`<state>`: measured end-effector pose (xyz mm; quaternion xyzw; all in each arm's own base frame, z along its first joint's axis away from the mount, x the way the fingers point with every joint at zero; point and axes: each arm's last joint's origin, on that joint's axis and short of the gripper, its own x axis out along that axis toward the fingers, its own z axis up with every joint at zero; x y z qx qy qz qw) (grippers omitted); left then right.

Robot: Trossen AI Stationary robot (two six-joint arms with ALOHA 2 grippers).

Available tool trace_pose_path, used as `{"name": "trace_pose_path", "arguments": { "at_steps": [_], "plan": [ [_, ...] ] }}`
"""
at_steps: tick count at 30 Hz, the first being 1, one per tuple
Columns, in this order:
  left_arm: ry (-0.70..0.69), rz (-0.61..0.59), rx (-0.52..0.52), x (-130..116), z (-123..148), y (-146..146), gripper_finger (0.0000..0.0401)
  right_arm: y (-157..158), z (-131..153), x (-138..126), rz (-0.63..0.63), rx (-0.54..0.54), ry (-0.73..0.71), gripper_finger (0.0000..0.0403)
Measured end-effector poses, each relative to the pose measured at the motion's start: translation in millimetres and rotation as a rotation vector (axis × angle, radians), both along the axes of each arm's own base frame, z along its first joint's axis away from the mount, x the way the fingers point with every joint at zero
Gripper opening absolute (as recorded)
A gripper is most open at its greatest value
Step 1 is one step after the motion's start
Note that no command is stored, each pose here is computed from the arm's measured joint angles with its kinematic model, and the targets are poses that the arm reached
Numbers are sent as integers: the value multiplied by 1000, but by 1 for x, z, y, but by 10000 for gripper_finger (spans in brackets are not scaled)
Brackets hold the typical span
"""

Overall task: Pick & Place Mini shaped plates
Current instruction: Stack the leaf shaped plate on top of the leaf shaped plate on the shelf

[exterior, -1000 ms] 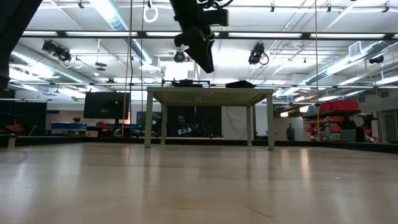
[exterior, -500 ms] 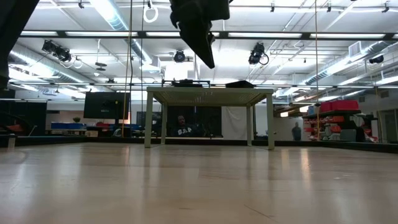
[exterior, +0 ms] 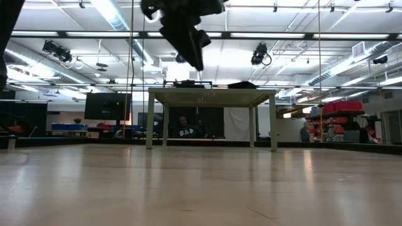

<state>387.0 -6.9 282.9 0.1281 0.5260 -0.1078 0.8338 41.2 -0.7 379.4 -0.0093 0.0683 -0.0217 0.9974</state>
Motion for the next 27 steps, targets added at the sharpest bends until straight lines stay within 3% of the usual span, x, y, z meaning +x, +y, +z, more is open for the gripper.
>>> {"name": "trace_pose_path", "arguments": {
  "at_steps": [10, 14, 21, 27],
  "plan": [
    [63, 6, -57, -54, -10, -35, 135, 0, 0, 0, 0, 0, 0, 4],
    [131, 12, -127, -83, -13, -47, 135, 0, 0, 0, 0, 0, 0, 4],
    [299, 137, -301, -125, -35, -64, 135, 0, 0, 0, 0, 0, 0, 4],
    [435, 167, -360, -157, -58, -76, 135, 0, 0, 0, 0, 0, 0, 4]
  ]
}}
